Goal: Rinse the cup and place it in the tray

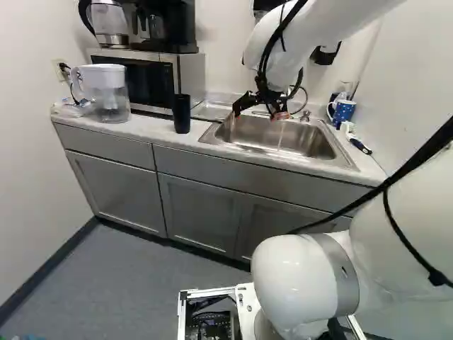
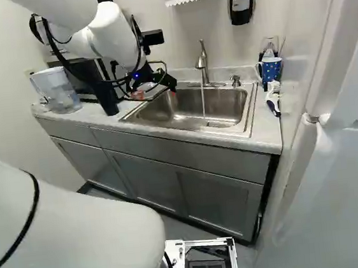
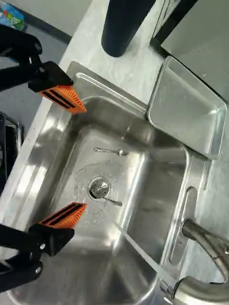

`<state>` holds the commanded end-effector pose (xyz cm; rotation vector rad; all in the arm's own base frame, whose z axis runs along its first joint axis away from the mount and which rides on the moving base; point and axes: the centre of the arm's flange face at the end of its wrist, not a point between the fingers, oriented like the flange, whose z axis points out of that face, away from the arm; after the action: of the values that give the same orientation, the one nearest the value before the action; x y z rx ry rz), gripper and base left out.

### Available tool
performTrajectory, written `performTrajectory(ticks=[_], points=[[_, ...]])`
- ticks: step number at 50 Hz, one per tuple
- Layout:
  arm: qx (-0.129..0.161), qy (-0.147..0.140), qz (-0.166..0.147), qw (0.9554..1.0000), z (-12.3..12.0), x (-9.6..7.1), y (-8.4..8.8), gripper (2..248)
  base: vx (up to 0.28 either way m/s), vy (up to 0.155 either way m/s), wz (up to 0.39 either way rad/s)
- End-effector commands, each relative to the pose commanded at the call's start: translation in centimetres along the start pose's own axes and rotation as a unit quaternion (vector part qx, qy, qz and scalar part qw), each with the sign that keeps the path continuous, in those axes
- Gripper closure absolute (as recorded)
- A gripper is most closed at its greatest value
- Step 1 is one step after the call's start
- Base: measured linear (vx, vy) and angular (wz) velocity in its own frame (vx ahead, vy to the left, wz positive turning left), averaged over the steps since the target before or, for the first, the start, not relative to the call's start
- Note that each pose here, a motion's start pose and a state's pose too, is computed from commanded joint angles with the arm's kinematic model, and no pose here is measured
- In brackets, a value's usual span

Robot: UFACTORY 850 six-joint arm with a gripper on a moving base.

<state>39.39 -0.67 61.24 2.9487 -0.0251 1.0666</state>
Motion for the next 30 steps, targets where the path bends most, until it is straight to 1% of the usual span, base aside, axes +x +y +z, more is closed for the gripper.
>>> performTrajectory(ticks=[30], points=[[0.038, -0.001, -0.045, 0.9983, 0.0, 0.0, -4.7, 3, 0.0, 0.0, 0.0]])
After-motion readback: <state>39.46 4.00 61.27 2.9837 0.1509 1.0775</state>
